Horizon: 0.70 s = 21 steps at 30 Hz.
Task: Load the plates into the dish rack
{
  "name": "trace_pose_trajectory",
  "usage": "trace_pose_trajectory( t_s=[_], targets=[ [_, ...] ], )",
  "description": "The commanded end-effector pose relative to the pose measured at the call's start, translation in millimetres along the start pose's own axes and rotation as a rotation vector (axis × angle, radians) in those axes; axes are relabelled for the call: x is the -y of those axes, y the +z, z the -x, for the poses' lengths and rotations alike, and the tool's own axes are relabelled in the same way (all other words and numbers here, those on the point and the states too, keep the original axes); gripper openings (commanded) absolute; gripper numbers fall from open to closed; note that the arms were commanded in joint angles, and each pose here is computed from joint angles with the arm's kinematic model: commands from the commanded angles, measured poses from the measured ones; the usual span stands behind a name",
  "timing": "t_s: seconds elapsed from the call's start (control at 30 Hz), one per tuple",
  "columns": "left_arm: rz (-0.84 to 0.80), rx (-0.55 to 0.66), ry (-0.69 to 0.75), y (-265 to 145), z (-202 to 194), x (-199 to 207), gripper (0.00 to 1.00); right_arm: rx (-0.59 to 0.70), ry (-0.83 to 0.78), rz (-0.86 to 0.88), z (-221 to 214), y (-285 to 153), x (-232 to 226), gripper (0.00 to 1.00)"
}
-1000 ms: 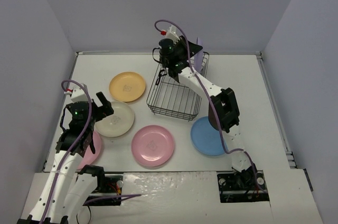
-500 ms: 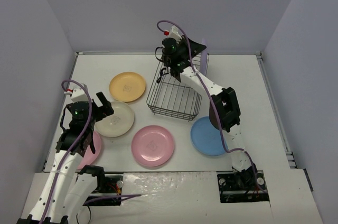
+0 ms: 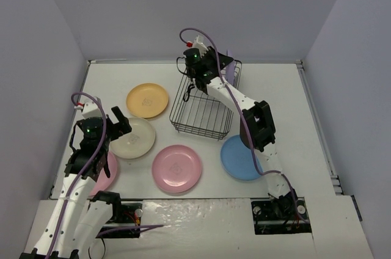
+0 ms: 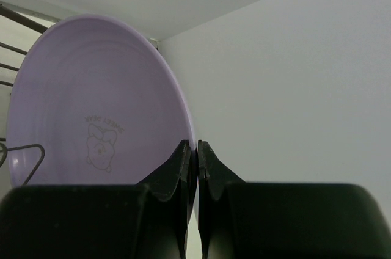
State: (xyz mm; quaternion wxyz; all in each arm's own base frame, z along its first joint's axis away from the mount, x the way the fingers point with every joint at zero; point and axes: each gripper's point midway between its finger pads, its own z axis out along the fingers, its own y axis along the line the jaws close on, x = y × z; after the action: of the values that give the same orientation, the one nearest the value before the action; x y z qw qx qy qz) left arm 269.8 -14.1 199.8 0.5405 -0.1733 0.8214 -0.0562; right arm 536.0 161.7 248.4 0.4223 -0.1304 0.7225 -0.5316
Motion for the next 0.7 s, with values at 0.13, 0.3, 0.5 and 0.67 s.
trace_pose_trajectory(
  t_s=[0.13,0.3,0.5,0.67],
  targets=[
    [-0.015,0.076,-0.006,-3.5,28.6,7.2,0.97,-0.002,0.162,0.035,-1.6,-2.9,-4.9,0.0],
    [-0.014,0.075,-0.006,-3.2,28.5,7.1,0.97,-0.051,0.216,-0.007,-14.9,-8.2,-2.4,0.01],
    [-0.012,0.073,-0.006,-3.0,28.2,6.9,0.97,-0.095,0.352,-0.053,-30.4,-14.9,0.6,0.14],
    [-0.016,0.072,-0.005,-3.5,28.5,7.8,0.97,-0.1,0.405,0.008,-36.2,-17.9,-7.0,0.4]
  ],
)
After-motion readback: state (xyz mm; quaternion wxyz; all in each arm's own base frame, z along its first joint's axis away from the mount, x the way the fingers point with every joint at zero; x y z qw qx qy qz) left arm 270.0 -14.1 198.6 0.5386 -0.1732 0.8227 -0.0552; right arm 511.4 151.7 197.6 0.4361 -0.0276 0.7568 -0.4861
